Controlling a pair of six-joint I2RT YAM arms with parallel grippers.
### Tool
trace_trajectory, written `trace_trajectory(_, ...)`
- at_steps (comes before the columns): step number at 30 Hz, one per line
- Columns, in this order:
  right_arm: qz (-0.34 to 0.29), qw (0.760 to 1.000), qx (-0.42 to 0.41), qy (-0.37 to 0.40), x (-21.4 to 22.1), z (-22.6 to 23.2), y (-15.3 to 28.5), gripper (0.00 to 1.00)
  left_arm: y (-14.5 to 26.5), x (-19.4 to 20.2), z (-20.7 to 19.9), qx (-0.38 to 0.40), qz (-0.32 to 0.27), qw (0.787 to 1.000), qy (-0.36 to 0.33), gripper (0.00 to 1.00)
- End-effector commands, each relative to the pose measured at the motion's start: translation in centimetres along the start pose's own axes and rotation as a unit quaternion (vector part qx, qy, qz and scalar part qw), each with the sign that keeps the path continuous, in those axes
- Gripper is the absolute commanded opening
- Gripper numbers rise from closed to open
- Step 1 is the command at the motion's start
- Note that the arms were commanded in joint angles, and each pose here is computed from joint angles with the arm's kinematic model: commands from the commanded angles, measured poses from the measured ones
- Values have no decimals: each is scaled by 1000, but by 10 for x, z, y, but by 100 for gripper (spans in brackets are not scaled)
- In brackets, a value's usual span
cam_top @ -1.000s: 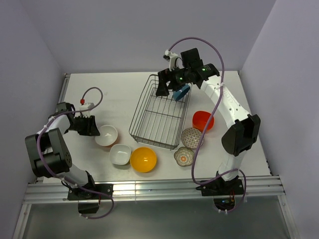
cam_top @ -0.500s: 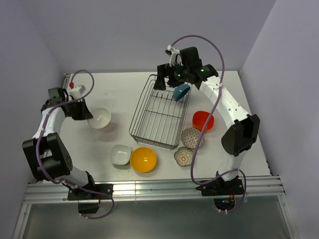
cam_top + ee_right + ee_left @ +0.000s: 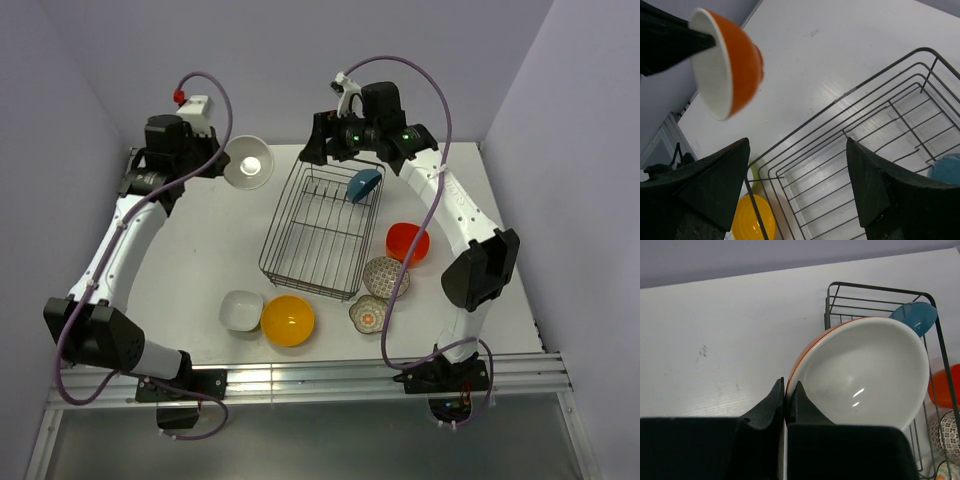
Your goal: Load the bowls into the dish rack
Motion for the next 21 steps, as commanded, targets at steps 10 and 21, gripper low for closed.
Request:
trace_trajectory(10,-58,998,18,-17,-21,6,-12,78,-31,-19,-70,-38,-65,996,41,0)
trace_trajectory(21,-30,996,78,37,0,2,-30,39,-30,-17,-104,-4,-61,998,33,0)
Point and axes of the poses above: each gripper's point midway between its finger pads, its own y axis back along the fingers, its own z axis along the line the jaws close on, x = y × z, the point moved 2 cm from there along y, back along the fingers, and after that the axes turned 10 degrees about y, right-handed, at the moved point
